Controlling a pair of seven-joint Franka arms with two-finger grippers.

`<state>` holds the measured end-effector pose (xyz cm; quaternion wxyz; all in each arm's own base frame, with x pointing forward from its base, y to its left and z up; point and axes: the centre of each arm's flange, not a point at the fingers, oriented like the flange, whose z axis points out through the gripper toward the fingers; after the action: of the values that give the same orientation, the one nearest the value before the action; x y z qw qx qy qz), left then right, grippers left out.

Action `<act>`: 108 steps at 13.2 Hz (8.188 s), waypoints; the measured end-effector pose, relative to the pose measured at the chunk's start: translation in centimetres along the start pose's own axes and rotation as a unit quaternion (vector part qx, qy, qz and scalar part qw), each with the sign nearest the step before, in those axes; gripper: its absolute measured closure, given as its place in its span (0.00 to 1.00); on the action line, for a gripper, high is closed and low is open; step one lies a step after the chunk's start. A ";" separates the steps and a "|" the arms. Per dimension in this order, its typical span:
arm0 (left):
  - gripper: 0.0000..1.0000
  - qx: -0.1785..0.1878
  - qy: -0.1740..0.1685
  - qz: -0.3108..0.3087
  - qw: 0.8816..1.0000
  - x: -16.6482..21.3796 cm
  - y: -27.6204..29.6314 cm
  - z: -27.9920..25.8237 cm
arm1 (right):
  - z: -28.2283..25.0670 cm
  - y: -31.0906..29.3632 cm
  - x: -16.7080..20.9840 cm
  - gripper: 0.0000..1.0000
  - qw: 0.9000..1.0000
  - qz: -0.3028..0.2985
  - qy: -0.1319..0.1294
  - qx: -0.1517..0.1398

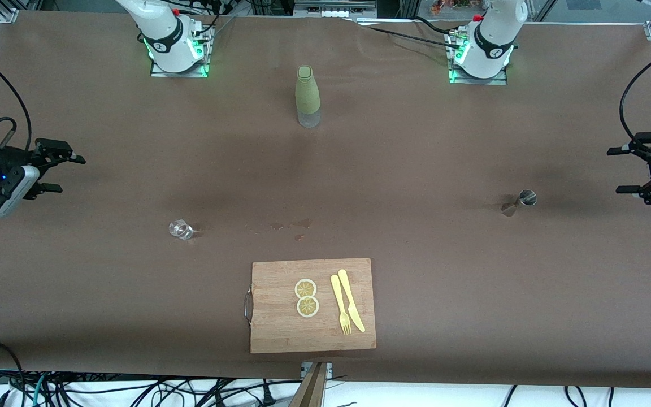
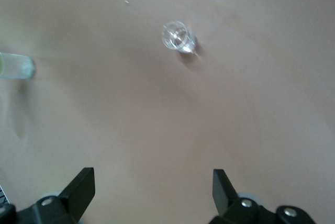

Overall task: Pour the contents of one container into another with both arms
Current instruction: 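Lower the right gripper toward the glass beaker while the left gripper approaches the jigger, then grasp the glass beaker with the right gripper while the left gripper grasps the jigger, then lift the beaker with the right gripper while the left gripper carries the jigger inward, then bring the beaker over the jigger with the right gripper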

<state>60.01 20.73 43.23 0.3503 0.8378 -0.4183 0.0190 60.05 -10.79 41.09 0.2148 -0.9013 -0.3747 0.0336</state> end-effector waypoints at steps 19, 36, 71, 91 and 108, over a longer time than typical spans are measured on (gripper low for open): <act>0.00 -0.061 0.355 0.316 0.878 -18.0 -17.2 24.5 | 26.9 13.8 0.8 0.00 0.845 -0.362 0.391 0.051; 0.00 -0.064 0.387 0.356 0.849 -15.4 -17.4 30.7 | 34.0 9.0 3.7 0.00 0.827 -0.342 0.442 0.059; 0.77 -0.088 0.416 0.403 0.811 -5.9 -15.1 31.4 | 29.7 -7.8 26.8 0.88 0.844 -0.311 0.393 0.190; 0.77 -0.109 0.484 0.351 0.794 19.5 -3.2 53.5 | 28.7 -27.0 36.3 0.88 0.913 -0.329 0.231 0.065; 0.78 -0.099 0.479 0.353 0.798 22.4 -0.5 56.9 | 30.5 -30.4 37.0 0.88 0.930 -0.333 0.158 0.016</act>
<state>60.06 -28.81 7.40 0.5559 0.4770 -0.4631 0.4990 59.71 44.79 29.73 0.2840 -0.7151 -0.6138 -0.1768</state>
